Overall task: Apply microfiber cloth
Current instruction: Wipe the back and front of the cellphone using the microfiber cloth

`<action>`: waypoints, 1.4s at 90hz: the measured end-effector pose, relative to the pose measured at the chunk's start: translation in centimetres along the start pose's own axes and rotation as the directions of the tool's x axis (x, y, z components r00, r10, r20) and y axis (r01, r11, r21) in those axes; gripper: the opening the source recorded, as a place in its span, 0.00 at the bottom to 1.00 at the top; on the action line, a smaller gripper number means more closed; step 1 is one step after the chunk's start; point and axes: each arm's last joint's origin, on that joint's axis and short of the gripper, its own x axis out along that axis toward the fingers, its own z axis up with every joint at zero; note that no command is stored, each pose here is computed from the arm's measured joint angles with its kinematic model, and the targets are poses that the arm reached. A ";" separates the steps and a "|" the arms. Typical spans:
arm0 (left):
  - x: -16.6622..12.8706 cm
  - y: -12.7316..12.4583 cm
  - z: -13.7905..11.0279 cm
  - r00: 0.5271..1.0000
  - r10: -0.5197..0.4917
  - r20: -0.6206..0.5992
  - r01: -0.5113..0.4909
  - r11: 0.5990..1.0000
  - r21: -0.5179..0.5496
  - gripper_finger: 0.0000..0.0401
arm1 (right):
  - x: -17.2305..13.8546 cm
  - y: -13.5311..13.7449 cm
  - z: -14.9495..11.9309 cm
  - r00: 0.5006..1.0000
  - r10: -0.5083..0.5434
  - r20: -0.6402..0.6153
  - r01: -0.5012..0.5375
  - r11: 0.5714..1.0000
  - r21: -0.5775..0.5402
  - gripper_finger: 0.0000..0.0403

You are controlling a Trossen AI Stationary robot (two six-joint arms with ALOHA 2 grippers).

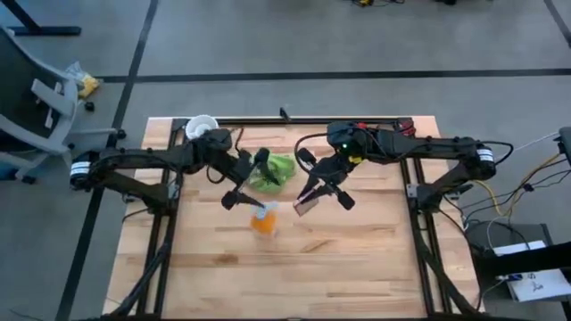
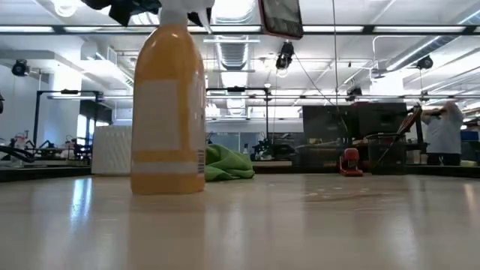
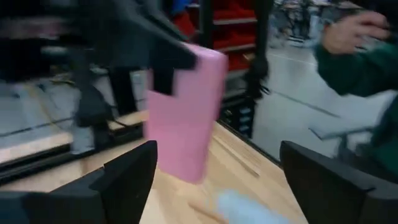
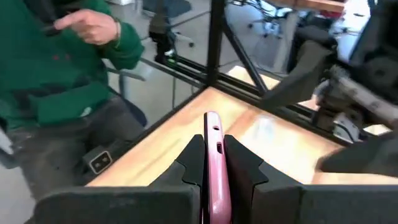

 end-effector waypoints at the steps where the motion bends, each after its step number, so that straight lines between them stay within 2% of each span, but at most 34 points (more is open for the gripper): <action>1: -0.1 0.2 0.0 1.000 0.007 0.000 -0.007 1.000 -0.008 0.78 | 0.0 0.0 0.0 1.000 -0.001 0.000 0.001 1.000 0.000 0.04; 13: -1.7 2.1 -0.5 0.997 0.081 -0.011 -0.082 0.992 -0.100 0.77 | -0.1 -0.1 -0.1 1.000 -0.005 -0.002 0.005 1.000 0.003 0.04; 26: -2.7 2.9 -0.7 1.000 0.030 -0.002 -0.030 0.981 -0.193 0.77 | 0.1 -0.2 -0.9 1.000 -0.003 -0.020 0.003 1.000 0.020 0.04; 36: -3.5 2.9 -0.5 0.999 0.041 0.000 -0.040 0.980 -0.196 0.77 | 0.5 -0.1 -2.2 0.999 0.009 -0.049 -0.006 0.999 0.052 0.04; 45: -4.4 3.6 -0.4 0.989 0.150 -0.011 -0.150 0.974 -0.170 0.77 | 0.9 -0.1 -3.5 0.997 0.019 -0.079 -0.013 0.997 0.077 0.04; 52: -4.7 4.7 -1.2 0.960 0.273 -0.062 -0.280 0.943 -0.181 0.77 | 1.0 -0.1 -4.6 0.995 0.023 -0.102 -0.014 0.996 0.088 0.04; 58: -4.8 5.9 -2.7 0.938 0.320 -0.133 -0.343 0.914 -0.219 0.77 | 1.0 -0.1 -5.4 0.993 0.024 -0.120 -0.012 0.995 0.097 0.04; 68: -4.5 7.9 -5.9 0.919 0.314 -0.238 -0.373 0.887 -0.273 0.77 | 0.6 -0.3 -6.6 0.990 0.015 -0.139 -0.005 0.997 0.075 0.04; 85: -4.5 10.7 -11.0 0.885 0.283 -0.371 -0.408 0.855 -0.320 0.77 | -0.8 -2.0 -9.3 0.984 -0.052 -0.171 0.069 0.993 0.095 0.04; 92: -4.3 11.2 -12.6 0.895 0.228 -0.383 -0.364 0.870 -0.332 0.77 | -1.2 -2.6 -10.6 0.983 -0.077 -0.165 0.096 0.990 0.108 0.04; 102: -3.7 11.6 -15.1 0.882 0.189 -0.431 -0.341 0.888 -0.308 0.77 | -1.7 -3.1 -12.4 0.983 -0.104 -0.150 0.128 0.979 0.159 0.04; 116: -3.3 12.1 -17.8 0.816 0.222 -0.534 -0.420 0.862 -0.284 0.77 | -1.3 -3.0 -13.9 0.985 -0.124 -0.122 0.148 0.964 0.221 0.04; 126: -2.8 12.1 -19.5 0.805 0.186 -0.563 -0.416 0.853 -0.314 0.77 | -1.1 -2.8 -14.0 0.986 -0.115 -0.120 0.141 0.960 0.241 0.04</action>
